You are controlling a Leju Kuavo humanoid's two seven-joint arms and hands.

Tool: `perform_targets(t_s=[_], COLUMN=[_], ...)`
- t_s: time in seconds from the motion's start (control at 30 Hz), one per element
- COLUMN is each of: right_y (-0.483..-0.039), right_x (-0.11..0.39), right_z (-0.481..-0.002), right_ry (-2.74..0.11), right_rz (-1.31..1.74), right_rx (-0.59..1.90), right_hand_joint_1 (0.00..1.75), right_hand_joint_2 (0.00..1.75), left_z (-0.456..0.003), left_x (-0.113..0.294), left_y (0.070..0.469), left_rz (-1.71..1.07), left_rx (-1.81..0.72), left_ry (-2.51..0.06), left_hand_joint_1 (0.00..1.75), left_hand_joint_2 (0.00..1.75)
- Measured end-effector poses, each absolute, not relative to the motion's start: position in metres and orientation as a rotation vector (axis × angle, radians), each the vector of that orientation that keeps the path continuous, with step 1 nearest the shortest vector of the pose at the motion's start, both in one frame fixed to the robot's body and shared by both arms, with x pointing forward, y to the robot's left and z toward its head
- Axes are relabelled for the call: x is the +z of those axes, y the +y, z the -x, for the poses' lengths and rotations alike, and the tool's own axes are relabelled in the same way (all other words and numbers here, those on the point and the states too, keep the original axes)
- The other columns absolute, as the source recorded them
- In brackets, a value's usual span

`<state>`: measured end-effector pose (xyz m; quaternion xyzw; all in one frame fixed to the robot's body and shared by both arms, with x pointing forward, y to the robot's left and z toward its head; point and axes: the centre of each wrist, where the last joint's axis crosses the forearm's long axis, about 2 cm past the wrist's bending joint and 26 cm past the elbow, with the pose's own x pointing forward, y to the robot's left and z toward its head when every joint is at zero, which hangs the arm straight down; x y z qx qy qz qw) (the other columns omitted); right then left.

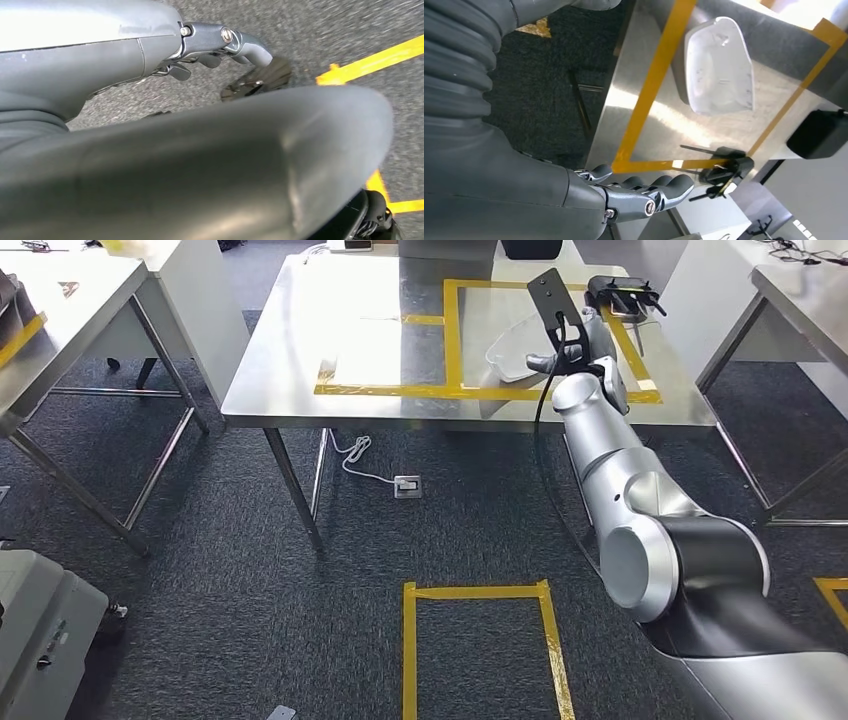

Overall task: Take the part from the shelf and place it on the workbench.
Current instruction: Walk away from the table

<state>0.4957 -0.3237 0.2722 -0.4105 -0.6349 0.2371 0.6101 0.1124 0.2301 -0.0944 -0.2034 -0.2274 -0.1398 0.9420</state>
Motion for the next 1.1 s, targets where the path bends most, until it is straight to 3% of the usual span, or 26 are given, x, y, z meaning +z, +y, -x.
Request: perform_targets(t_s=[1.1], right_y=[-0.319], right_x=[0.26], right_z=[-0.492], right_ry=[-1.458], right_rz=[0.933], right_rx=[0.555], right_hand_joint_1=[0.0], right_hand_joint_2=[1.75], left_z=[-0.11], left_x=[-0.095], left_y=[0.23], left_rz=[0.415], left_rx=[-0.283], left_ry=[-0.459], left_hand_joint_1=[0.0], left_hand_joint_2=[0.0])
